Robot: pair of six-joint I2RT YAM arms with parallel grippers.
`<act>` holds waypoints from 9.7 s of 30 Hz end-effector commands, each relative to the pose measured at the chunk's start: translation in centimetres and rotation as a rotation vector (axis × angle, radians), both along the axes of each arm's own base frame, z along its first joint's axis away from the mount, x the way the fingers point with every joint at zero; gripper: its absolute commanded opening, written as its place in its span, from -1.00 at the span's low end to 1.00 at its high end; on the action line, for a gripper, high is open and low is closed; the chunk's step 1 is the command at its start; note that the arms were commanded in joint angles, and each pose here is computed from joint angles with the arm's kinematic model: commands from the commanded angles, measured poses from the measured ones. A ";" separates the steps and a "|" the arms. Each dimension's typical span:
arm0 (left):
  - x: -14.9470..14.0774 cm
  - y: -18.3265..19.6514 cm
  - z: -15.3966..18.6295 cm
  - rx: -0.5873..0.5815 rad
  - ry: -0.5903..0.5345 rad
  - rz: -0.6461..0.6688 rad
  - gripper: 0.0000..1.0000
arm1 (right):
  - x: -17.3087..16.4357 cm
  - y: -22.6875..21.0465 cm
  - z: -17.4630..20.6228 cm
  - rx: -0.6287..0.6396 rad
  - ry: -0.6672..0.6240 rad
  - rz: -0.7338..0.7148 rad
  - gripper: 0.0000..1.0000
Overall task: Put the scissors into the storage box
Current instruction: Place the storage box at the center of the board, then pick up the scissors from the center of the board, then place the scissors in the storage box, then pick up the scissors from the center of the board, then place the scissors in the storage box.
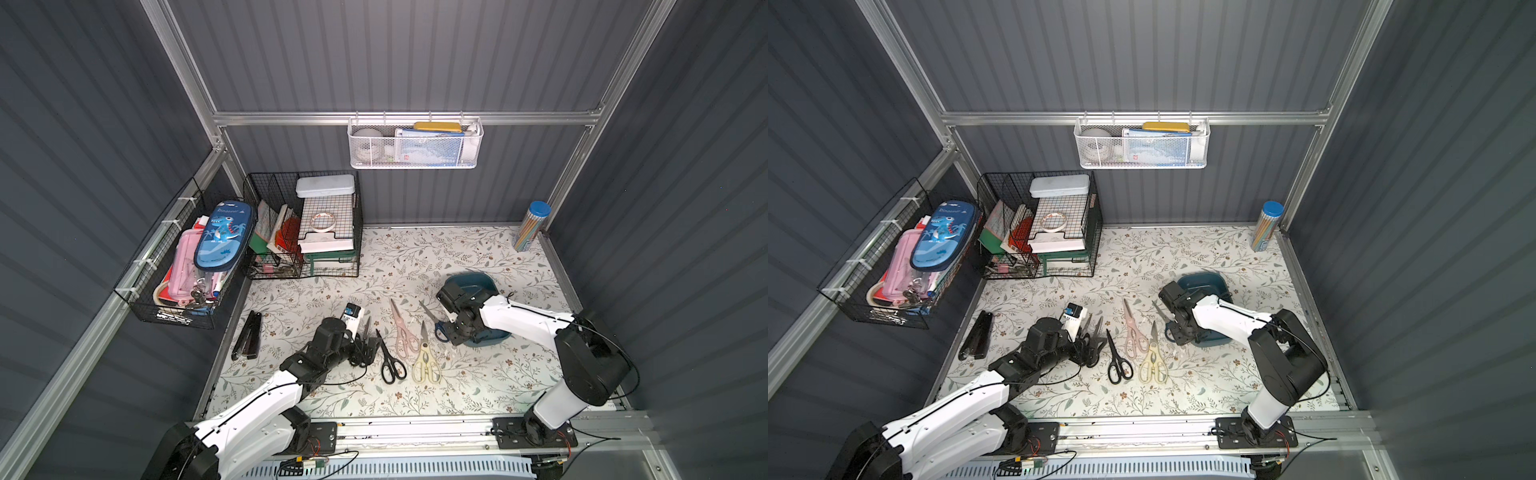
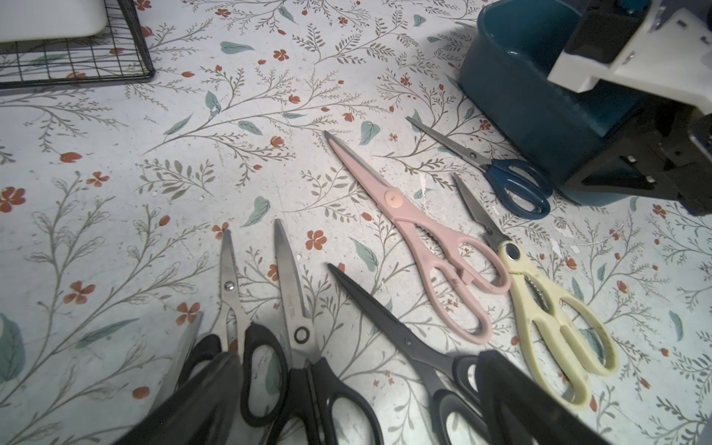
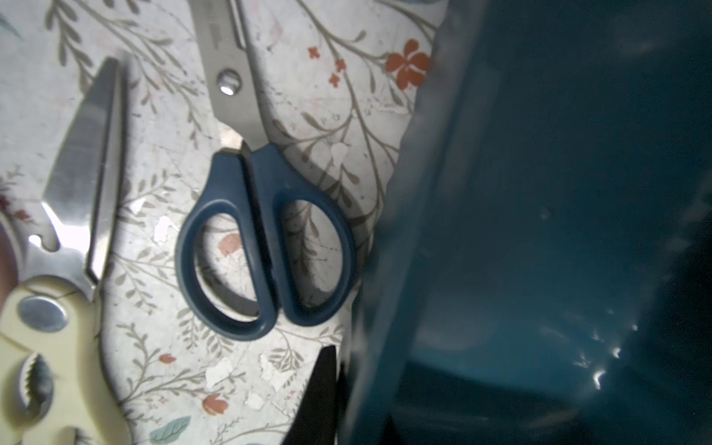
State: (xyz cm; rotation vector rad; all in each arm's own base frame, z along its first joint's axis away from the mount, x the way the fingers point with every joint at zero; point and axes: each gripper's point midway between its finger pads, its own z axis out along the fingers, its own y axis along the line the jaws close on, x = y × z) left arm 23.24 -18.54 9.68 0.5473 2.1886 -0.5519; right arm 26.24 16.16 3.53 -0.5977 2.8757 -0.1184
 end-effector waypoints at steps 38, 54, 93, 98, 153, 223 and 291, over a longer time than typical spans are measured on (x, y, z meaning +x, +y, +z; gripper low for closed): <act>0.0 -0.4 1.2 -0.016 -0.049 -0.028 0.99 | 0.5 -1.1 7.7 -0.022 -0.097 -0.134 0.03; -2.7 -2.6 2.9 -0.073 -0.196 -0.227 0.99 | 0.3 6.4 6.0 0.175 0.065 -0.011 -0.08; -1.9 -2.2 2.1 -0.029 -0.140 -0.174 0.99 | 2.0 5.6 -3.6 -0.002 0.150 -0.122 -0.67; -1.9 -2.3 1.9 -0.027 -0.126 -0.174 0.99 | 2.6 5.8 -2.4 0.001 0.124 -0.122 -0.70; -1.8 -2.0 2.2 -0.030 -0.134 -0.154 0.99 | 1.8 1.7 -0.8 0.108 0.113 -0.209 -0.83; -1.3 -0.2 2.7 -0.028 -0.156 -0.043 0.99 | -8.6 9.4 -4.0 -0.037 0.300 -0.150 -0.06; -1.2 0.2 2.9 -0.027 -0.173 -0.022 0.99 | 3.6 -4.5 1.7 0.038 0.149 -0.343 -0.63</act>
